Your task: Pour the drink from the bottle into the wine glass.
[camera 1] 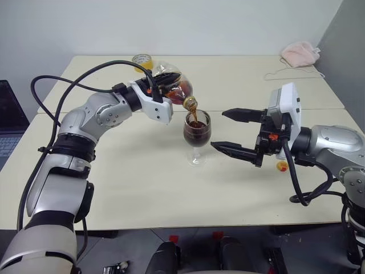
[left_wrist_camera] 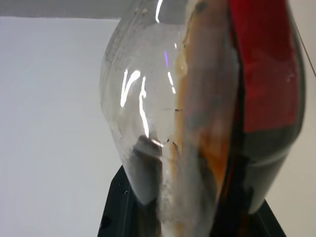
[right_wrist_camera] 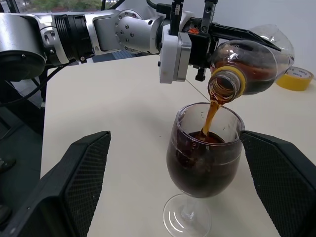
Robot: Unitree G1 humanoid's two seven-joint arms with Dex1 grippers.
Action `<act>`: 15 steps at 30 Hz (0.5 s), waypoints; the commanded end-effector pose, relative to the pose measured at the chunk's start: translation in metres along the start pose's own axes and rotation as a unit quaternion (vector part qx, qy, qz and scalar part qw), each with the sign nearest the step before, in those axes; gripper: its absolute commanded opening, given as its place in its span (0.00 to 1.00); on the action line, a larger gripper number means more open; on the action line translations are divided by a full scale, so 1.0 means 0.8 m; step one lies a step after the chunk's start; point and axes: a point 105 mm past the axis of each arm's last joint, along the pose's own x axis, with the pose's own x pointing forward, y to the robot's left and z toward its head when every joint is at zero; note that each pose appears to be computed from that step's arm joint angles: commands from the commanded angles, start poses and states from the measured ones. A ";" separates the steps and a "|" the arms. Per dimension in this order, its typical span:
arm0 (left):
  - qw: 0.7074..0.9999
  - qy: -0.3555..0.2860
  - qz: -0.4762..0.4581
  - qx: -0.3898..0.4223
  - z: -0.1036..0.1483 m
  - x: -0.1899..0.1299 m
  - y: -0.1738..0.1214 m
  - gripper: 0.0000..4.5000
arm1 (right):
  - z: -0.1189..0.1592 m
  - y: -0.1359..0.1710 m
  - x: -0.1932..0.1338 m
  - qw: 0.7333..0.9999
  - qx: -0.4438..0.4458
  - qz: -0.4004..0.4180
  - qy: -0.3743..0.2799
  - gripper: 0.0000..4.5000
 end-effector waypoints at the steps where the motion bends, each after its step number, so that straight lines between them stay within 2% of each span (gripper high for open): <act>1: 1.000 -0.005 0.022 0.014 0.001 -0.003 0.020 0.17 | 0.012 0.006 -0.004 1.000 -0.016 0.007 -0.014 1.00; 15: 1.000 -0.005 0.022 0.011 0.001 -0.004 0.019 0.17 | 0.011 0.008 -0.003 1.000 -0.013 0.008 -0.015 1.00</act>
